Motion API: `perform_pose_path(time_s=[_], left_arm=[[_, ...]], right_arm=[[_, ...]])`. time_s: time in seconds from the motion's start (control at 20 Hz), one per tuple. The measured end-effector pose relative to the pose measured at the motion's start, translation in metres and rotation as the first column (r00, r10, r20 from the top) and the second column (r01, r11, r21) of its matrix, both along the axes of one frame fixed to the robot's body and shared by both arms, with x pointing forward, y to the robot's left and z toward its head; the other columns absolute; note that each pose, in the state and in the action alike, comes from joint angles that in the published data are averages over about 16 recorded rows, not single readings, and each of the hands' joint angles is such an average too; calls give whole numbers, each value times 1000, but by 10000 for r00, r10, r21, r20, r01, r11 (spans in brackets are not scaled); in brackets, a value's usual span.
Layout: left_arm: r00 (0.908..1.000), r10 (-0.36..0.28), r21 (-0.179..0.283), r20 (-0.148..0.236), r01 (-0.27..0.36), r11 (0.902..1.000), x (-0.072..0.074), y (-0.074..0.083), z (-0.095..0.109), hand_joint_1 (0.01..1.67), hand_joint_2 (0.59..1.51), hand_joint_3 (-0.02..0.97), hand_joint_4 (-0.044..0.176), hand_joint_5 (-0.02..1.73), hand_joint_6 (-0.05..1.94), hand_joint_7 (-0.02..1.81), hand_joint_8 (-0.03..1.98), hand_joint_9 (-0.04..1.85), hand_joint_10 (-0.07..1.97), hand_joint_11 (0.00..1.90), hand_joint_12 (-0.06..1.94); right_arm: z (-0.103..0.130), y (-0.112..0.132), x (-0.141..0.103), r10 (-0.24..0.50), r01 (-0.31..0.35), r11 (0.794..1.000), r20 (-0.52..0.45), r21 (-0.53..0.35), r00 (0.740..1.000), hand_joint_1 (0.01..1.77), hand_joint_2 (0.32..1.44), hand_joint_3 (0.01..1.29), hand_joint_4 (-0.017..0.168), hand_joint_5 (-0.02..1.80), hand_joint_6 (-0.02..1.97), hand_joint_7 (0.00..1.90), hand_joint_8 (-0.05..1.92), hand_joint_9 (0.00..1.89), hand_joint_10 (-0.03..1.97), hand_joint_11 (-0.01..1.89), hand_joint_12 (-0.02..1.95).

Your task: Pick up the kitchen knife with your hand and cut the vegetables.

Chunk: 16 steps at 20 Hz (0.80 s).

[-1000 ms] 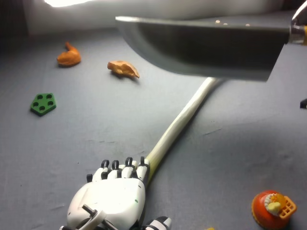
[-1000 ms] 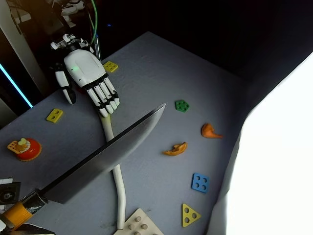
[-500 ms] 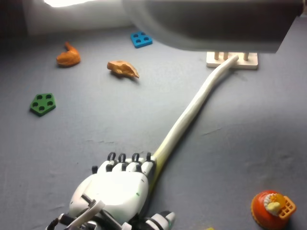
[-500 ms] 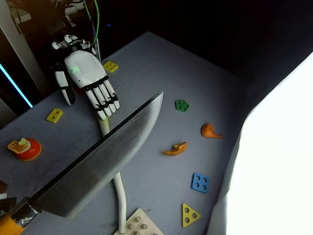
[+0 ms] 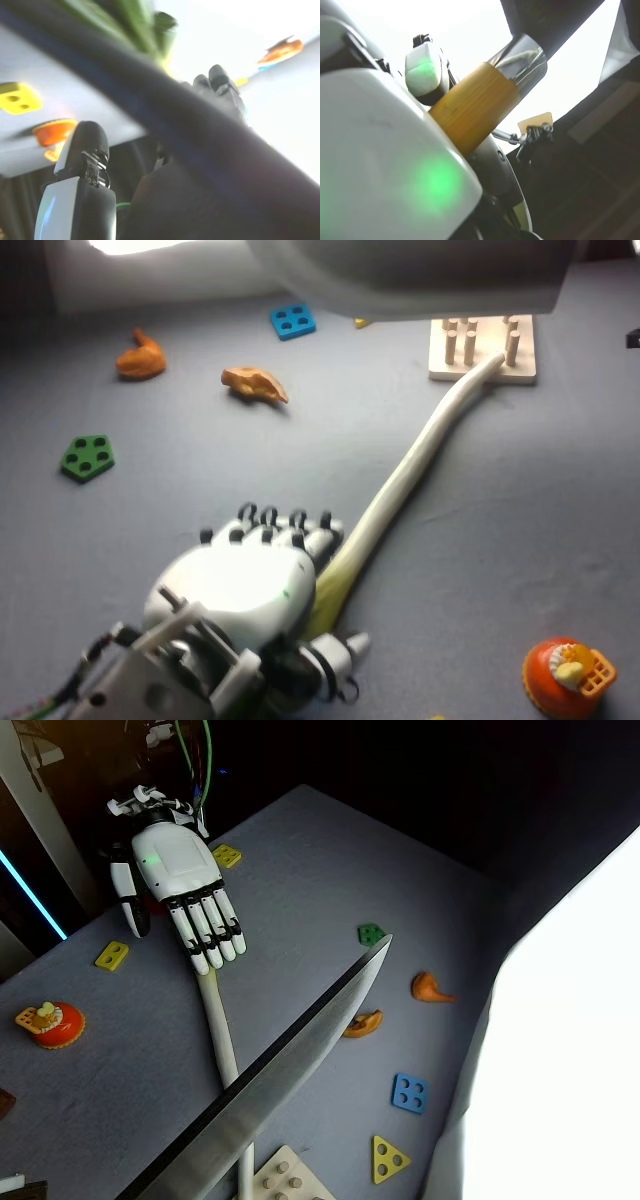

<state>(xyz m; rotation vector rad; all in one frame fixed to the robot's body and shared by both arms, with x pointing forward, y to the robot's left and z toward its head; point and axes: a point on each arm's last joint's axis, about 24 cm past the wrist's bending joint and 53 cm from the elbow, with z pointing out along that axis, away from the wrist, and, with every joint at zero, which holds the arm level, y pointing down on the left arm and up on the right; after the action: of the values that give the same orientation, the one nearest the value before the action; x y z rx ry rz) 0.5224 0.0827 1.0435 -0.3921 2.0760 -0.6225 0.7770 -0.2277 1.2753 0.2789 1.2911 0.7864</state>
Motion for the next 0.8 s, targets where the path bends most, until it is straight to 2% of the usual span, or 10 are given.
perform_pose_path(time_s=[0.45, 0.8], left_arm=[[9944, -633, 134, 852, 624, 9980, 30, 2, 33, 444, 1316, -4, 5, 146, 10, 156, 7, 120, 17, 16, 462], [9890, -912, 142, 1166, 901, 9958, 42, 0, 47, 444, 1315, -7, 2, 153, 9, 163, 6, 127, 16, 16, 482]], right_arm=[[-15, -8, 26, -240, 223, 9989, -403, -420, 9989, 1609, 621, 959, 164, 1387, 1901, 1540, 1888, 1624, 1904, 1696, 1908], [-21, -26, 39, -657, 643, 9968, -289, -477, 9974, 1608, 625, 962, 164, 1395, 1901, 1543, 1891, 1623, 1904, 1695, 1908]])
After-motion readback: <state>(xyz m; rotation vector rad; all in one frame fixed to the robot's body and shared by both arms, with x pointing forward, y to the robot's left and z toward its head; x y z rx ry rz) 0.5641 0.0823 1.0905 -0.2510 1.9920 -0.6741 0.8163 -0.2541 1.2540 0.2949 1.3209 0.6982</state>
